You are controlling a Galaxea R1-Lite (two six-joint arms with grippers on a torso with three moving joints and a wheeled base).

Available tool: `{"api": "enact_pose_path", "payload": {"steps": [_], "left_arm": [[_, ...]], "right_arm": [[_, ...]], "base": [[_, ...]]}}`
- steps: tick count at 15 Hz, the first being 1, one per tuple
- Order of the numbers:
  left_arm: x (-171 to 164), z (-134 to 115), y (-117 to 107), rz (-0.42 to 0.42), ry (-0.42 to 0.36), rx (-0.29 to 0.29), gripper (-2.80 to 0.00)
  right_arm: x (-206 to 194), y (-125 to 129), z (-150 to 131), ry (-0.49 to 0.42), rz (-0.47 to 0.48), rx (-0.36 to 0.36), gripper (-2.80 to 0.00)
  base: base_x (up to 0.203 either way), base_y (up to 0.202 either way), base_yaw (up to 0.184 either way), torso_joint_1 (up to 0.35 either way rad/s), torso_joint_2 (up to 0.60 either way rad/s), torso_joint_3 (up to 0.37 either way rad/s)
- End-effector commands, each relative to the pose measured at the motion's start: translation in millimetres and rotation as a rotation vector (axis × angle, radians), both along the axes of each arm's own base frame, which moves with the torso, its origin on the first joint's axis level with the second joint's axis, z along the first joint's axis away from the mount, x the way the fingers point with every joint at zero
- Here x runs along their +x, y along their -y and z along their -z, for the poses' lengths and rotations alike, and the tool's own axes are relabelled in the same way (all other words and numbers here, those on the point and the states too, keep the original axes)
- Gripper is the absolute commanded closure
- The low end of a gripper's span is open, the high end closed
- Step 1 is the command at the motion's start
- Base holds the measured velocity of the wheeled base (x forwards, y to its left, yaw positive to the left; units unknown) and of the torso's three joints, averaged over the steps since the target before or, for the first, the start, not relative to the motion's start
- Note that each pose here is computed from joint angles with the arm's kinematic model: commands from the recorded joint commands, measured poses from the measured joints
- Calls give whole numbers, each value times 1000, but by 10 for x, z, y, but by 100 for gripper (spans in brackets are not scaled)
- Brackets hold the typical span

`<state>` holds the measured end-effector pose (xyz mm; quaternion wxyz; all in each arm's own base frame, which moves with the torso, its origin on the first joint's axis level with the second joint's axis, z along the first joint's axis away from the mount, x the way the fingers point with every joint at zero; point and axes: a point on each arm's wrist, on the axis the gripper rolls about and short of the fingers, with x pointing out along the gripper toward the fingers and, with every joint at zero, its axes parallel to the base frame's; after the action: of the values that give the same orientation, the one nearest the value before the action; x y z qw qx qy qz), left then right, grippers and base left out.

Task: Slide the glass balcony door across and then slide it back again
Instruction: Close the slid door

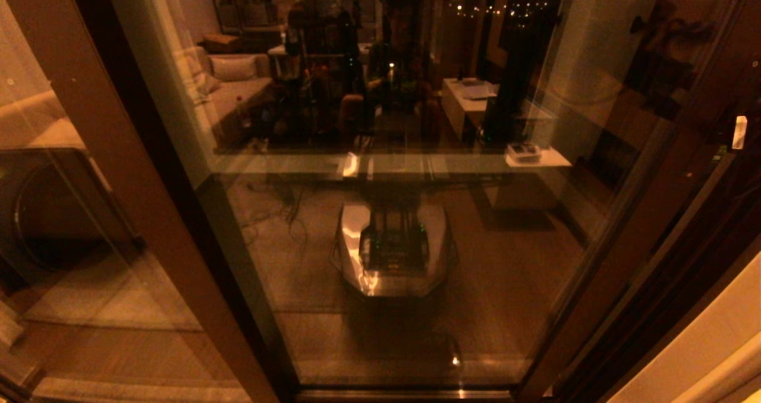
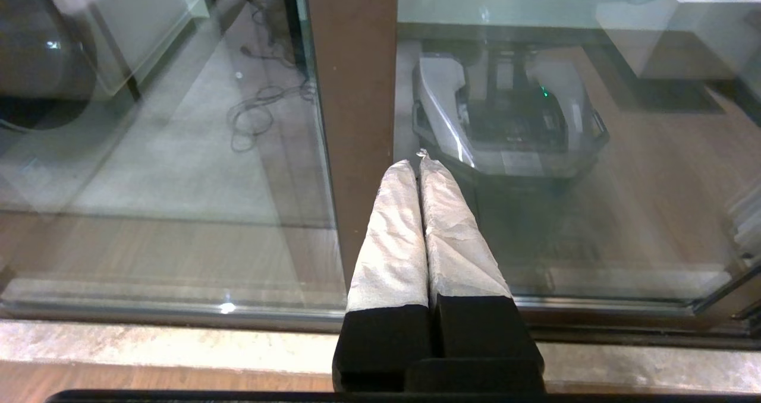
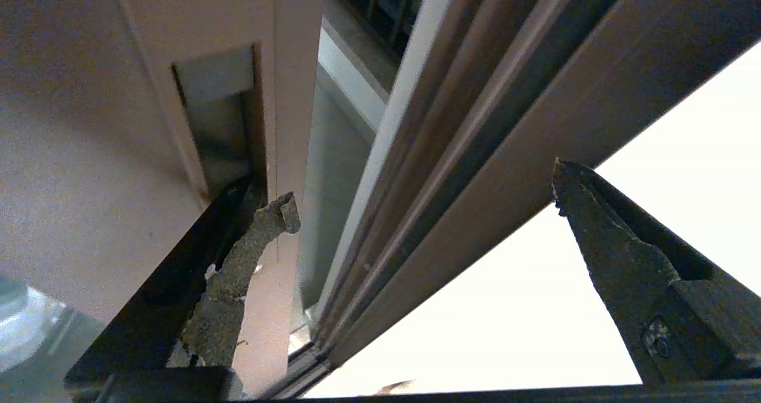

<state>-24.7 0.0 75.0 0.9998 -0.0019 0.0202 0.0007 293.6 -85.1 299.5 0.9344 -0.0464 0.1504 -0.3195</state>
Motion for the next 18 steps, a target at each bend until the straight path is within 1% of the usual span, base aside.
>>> {"api": "enact_pose_path", "payload": {"steps": [1,7,18], "left_arm": [[-1,-2,0,0,0,-1,0],[-1,-2,0,0,1,-1,0],[-1,-2,0,0,1,-1,0]], "right_arm": [[-11,21,6,-12,1,-4,-280],[-19,117,16,-14,10,-2,-280],[5,184,26,-7,21,-18,-280]], "base": [[0,0,0,0,0,0],[0,0,0,0,0,0],[0,0,0,0,0,0]]}}
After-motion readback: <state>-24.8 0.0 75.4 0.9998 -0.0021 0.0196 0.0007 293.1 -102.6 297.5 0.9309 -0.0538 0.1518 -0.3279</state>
